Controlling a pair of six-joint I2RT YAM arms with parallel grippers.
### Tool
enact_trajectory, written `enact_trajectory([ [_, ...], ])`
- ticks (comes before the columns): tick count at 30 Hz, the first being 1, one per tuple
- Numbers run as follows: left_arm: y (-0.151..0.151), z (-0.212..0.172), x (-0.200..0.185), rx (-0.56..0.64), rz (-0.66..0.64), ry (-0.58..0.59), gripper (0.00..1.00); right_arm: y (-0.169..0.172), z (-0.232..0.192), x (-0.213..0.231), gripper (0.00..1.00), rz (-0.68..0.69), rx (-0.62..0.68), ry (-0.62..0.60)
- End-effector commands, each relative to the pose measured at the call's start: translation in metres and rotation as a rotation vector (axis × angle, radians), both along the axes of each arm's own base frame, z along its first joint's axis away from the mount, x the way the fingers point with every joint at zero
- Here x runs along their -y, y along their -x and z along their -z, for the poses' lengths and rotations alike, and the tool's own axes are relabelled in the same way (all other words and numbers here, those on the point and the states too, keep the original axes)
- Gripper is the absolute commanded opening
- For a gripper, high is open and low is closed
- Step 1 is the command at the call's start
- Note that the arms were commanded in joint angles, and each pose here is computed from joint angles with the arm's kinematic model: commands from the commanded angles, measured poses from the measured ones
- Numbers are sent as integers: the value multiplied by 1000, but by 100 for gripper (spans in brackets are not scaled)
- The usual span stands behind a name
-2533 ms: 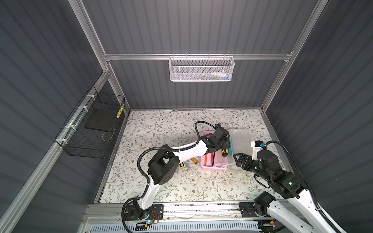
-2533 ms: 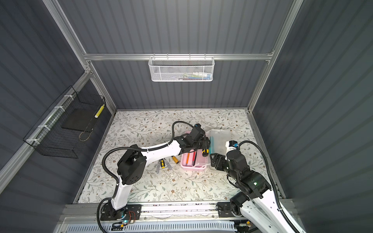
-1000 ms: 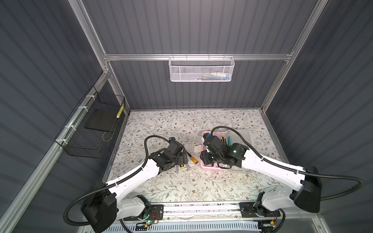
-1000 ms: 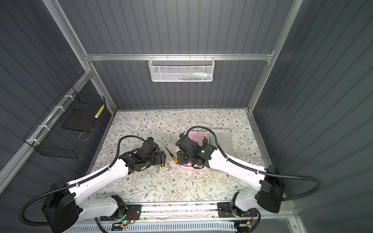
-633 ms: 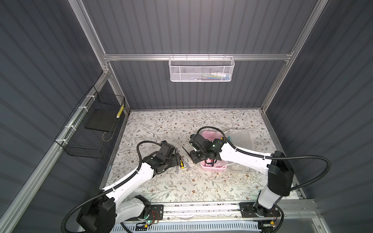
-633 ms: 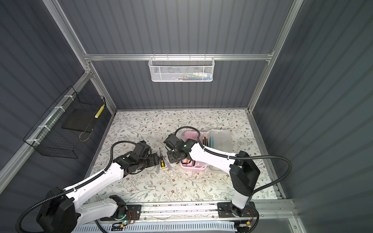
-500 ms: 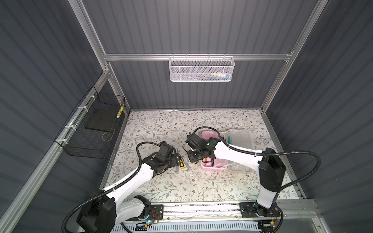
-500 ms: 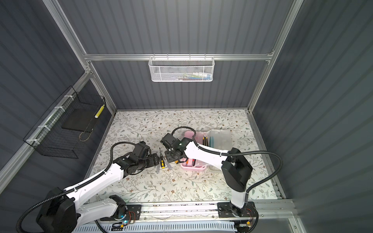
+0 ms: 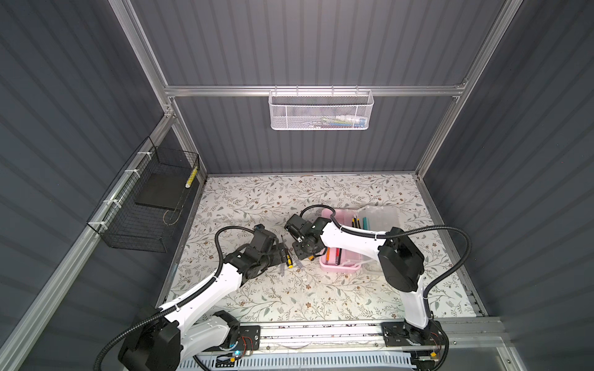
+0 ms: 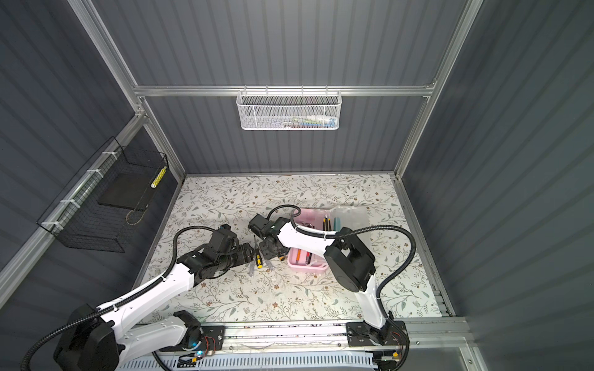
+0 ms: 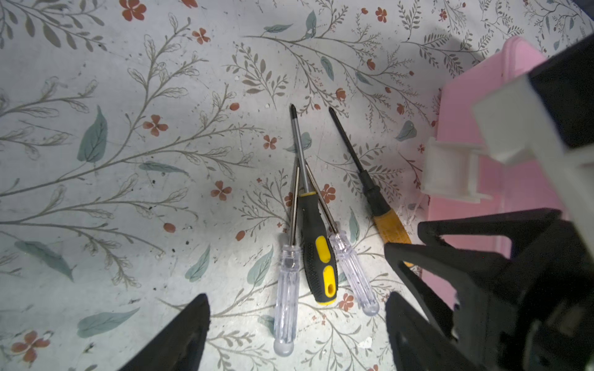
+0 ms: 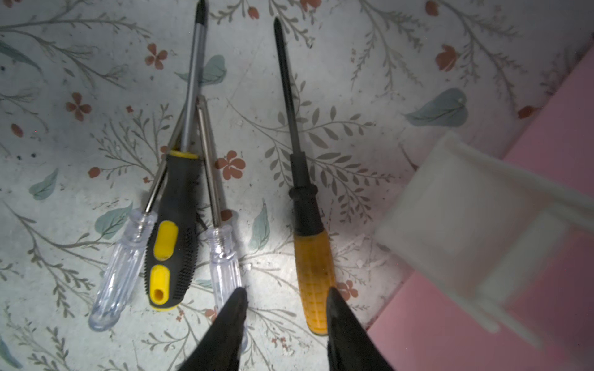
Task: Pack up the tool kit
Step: 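Reach the right gripper across to the yellow-handled screwdriver beside the box, then close the right gripper on the yellow-handled screwdriver and lift it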
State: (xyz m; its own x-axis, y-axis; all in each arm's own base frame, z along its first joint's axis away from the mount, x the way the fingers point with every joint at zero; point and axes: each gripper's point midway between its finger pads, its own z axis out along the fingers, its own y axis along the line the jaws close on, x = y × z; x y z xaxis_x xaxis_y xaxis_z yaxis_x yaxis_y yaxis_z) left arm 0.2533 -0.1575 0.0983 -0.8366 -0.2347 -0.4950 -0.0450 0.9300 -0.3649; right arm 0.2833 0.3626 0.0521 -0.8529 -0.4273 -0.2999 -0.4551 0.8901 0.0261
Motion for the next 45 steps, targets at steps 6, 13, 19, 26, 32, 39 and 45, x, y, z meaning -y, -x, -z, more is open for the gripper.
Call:
enact_trajectory([
  [6, 1, 2, -4, 4, -13, 3, 86, -9, 15, 6, 42, 33, -22, 59],
  [13, 1, 3, -1, 4, -2, 11, 86, -8, 31, 8, 40, 54, -61, 71],
  [19, 3, 3, -4, 6, -5, 8, 86, -3, 35, 7, 36, 54, -81, 58],
  [26, 2, 2, -4, 9, -8, 9, 86, 0, 38, 9, 29, 63, -86, 54],
  [32, 0, -4, -3, 21, -6, 10, 86, 4, 25, 7, 1, 63, -77, 13],
  [39, 1, -26, -13, 68, -19, -11, 87, 7, -33, 2, 0, 40, -13, -112],
  [45, -2, -42, -14, 102, -22, -11, 87, 8, -107, 31, 0, 65, 124, -168],
])
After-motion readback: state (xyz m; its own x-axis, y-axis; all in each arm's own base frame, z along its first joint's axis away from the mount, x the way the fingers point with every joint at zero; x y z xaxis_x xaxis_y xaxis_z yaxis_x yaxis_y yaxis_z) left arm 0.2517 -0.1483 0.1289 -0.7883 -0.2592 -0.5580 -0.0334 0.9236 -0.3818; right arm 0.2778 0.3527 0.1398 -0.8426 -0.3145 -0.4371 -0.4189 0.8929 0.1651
